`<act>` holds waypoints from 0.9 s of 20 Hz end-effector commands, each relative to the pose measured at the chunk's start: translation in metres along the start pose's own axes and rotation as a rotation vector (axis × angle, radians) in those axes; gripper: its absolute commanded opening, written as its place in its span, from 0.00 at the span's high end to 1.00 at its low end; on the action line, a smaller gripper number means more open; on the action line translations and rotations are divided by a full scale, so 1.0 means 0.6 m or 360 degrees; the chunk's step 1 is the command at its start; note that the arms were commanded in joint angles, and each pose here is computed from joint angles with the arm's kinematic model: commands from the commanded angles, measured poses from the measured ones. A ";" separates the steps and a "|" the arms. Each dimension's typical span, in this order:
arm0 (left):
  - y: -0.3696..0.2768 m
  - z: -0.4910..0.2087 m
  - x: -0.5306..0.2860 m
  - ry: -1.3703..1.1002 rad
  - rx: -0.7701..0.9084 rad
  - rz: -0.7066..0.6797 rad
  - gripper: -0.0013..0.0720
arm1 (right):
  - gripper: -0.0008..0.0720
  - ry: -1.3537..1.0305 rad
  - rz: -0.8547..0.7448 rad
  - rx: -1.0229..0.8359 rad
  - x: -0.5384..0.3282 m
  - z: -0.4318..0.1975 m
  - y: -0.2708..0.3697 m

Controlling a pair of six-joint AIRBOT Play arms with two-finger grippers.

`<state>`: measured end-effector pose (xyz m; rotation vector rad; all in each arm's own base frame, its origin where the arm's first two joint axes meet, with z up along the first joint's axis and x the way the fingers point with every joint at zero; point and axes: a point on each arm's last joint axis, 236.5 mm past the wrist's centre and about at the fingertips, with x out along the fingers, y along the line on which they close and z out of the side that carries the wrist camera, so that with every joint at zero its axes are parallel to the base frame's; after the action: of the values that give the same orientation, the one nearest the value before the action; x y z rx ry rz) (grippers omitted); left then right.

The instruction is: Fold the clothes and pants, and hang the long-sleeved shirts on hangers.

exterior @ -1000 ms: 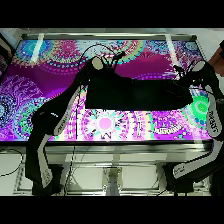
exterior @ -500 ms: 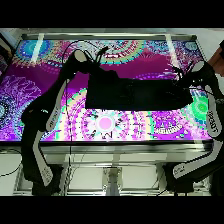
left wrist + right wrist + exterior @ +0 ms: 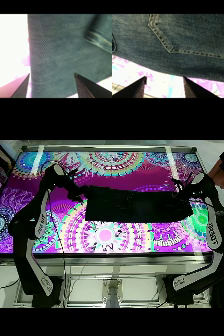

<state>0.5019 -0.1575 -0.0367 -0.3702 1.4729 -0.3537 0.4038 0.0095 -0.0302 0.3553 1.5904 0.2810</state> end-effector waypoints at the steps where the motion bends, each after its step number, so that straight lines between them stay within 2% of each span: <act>1: 0.041 0.023 -0.001 -0.0086 -0.0100 0.0095 0.11 | 0.27 -0.0005 -0.0003 -0.0049 0.000 0.001 0.000; 10: 0.017 -0.001 0.095 0.0071 -0.0120 0.0006 0.11 | 0.27 -0.0003 -0.0003 -0.0060 0.001 0.001 0.000; 13: -0.023 0.013 0.097 0.0017 -0.0107 -0.0148 0.12 | 0.27 -0.0004 -0.0003 -0.0060 0.001 0.001 0.000; 15: -0.042 0.021 0.100 -0.0021 -0.0096 -0.0195 0.16 | 0.27 -0.0003 -0.0002 -0.0060 0.001 0.001 0.000; 16: -0.044 0.022 0.101 -0.0026 -0.0092 -0.0196 0.37 | 0.27 -0.0001 -0.0002 -0.0060 0.001 0.000 0.000; 18: -0.054 0.015 0.098 -0.0003 -0.0044 -0.0231 0.94 | 0.27 0.0000 -0.0002 -0.0059 0.001 0.000 0.000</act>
<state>0.5148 -0.2007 -0.0808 -0.4864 1.4714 -0.3904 0.4044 0.0092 -0.0307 0.3254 1.5813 0.3078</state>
